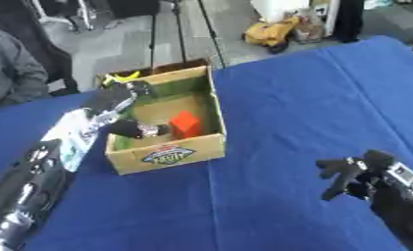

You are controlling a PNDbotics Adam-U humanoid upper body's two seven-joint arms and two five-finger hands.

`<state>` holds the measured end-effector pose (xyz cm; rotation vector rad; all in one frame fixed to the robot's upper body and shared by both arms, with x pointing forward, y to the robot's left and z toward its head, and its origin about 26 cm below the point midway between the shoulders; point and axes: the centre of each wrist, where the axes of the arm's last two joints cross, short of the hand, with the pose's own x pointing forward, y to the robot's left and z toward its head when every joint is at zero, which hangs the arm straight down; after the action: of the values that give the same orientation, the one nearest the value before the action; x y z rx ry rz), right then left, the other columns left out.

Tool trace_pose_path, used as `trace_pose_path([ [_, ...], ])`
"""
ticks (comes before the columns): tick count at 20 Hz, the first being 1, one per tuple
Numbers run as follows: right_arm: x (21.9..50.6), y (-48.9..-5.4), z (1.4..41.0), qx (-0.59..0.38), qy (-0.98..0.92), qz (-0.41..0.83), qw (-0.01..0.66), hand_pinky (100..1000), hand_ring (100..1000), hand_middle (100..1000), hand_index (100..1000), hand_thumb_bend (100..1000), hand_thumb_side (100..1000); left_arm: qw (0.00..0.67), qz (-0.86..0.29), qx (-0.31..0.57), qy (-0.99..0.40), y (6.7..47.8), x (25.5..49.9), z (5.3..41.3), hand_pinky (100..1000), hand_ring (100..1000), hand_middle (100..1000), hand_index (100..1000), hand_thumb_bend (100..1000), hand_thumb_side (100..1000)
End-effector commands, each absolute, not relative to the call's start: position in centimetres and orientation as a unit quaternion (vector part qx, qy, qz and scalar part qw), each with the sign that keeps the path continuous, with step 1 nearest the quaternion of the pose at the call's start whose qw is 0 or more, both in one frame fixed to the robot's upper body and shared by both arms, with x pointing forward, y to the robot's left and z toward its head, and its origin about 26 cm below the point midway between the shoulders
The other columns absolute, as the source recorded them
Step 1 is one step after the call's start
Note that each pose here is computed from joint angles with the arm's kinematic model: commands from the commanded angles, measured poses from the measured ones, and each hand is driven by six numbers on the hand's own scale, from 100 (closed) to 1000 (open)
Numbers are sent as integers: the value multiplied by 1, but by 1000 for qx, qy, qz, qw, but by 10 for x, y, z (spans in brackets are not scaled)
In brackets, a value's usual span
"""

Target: Pick up objects on the table and place them in the box.

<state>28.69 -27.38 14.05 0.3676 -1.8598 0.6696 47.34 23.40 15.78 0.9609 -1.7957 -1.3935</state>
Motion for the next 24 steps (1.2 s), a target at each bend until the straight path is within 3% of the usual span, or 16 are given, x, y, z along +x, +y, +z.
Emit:
trace_pose_path([
  [1,286,-275,147,151,-788,284,525,600,895,623,544,100,1000,302,-507,385,-710,241,472,179,916,853,830,845,562,952],
  [6,285,-279,144,147,-791,269,530,600,895,623,544,100,1000,249,-444,382,-771,245,463,206,796,763,748,797,451,799],
  [8,284,-281,143,146,-792,262,532,600,895,623,544,100,1000,239,-410,385,-791,258,456,210,743,734,726,785,393,783],
  [11,283,-283,141,144,-792,255,536,600,895,622,544,100,1000,247,-356,392,-812,273,443,203,710,718,713,779,332,815],
  [13,284,-284,142,141,-794,250,535,601,895,623,545,100,1000,259,-321,392,-822,276,435,194,659,688,697,776,233,907],
  [15,284,-285,144,138,-798,246,533,601,897,623,545,100,1000,277,-284,385,-833,272,426,181,634,673,690,776,207,964],
  [21,284,-288,148,130,-805,239,528,601,898,622,545,100,1000,364,-189,367,-835,271,406,124,598,637,661,772,244,1000],
  [24,284,-287,148,132,-806,239,526,600,898,621,545,100,1000,378,-158,350,-842,267,392,102,589,630,657,769,253,1000],
])
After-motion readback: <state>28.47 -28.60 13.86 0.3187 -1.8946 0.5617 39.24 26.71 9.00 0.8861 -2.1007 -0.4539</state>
